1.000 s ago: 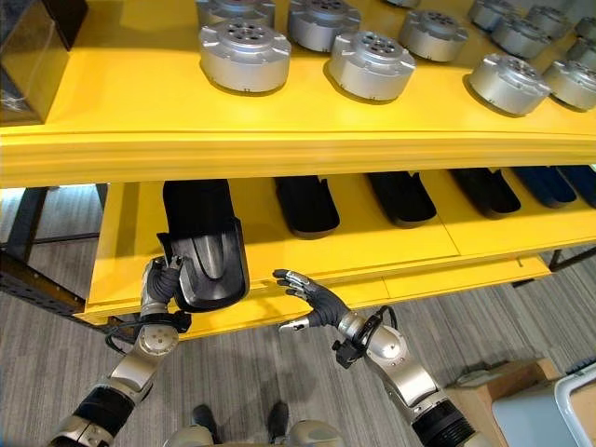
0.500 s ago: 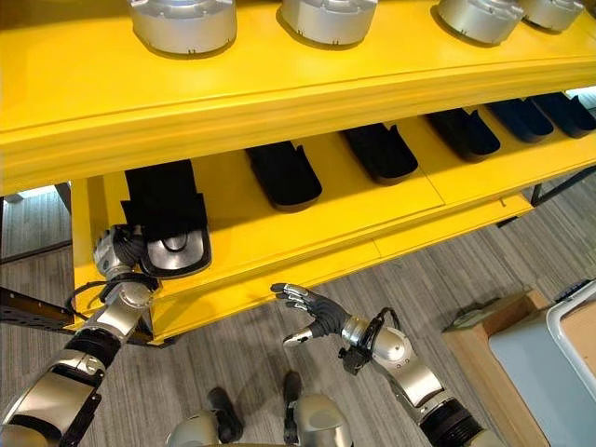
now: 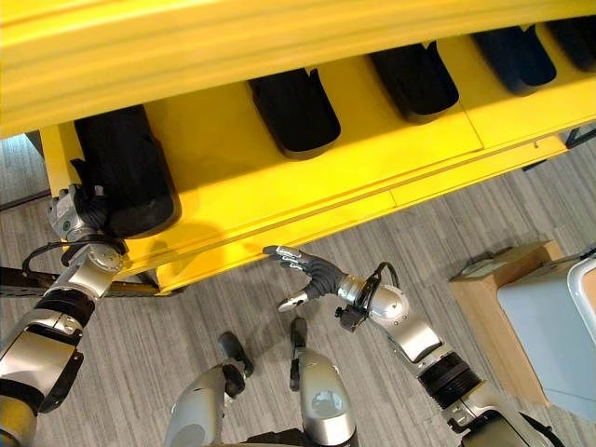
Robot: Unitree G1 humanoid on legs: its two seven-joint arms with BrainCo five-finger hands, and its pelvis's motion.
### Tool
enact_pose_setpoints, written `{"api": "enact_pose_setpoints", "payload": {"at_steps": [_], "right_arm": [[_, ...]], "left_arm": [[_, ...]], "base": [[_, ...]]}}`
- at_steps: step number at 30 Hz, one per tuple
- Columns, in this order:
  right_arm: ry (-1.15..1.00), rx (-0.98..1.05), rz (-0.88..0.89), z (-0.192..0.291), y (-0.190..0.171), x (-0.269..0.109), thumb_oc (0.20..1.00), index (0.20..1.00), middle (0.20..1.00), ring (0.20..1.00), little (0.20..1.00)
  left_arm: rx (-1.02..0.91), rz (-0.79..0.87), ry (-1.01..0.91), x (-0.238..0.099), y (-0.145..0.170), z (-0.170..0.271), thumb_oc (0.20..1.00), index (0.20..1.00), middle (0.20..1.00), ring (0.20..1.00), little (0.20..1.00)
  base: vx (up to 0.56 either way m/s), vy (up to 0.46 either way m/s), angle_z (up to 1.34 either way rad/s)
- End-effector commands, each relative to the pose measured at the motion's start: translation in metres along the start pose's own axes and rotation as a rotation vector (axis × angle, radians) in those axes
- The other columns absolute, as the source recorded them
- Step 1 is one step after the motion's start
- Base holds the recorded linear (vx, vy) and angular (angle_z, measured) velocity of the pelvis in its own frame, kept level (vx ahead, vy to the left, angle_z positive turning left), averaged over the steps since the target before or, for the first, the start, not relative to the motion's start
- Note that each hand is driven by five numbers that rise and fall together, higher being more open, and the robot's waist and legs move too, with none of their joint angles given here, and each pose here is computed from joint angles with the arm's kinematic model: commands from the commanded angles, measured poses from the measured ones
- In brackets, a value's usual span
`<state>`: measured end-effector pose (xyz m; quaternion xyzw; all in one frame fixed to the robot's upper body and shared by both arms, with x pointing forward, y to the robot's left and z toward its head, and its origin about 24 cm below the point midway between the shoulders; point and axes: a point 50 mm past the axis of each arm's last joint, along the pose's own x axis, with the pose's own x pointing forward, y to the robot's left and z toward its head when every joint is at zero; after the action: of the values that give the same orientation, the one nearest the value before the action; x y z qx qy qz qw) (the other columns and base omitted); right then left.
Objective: Move parts from the plastic box to the shelf.
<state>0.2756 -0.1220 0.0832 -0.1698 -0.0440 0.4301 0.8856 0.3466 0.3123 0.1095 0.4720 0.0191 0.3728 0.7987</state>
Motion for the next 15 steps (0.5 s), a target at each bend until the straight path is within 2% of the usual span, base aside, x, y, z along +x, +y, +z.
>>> {"api": "enact_pose_setpoints", "payload": {"at_steps": [1,15], "right_arm": [[-0.046,0.010,-0.008,0.009,0.000,-0.005,1.000,1.000,1.000,1.000,1.000],[-0.060,0.000,-0.036,0.021,-0.013,0.007,1.000,1.000,1.000,1.000,1.000]], "left_arm": [[-0.012,0.037,0.077,0.004,0.006,-0.010,0.200,0.200,0.200,0.200,0.200],[-0.049,0.114,0.030,0.034,0.033,0.029,0.200,0.200,0.200,0.200,0.200]], "base": [[0.00,0.000,0.00],[0.01,-0.010,0.01]]}}
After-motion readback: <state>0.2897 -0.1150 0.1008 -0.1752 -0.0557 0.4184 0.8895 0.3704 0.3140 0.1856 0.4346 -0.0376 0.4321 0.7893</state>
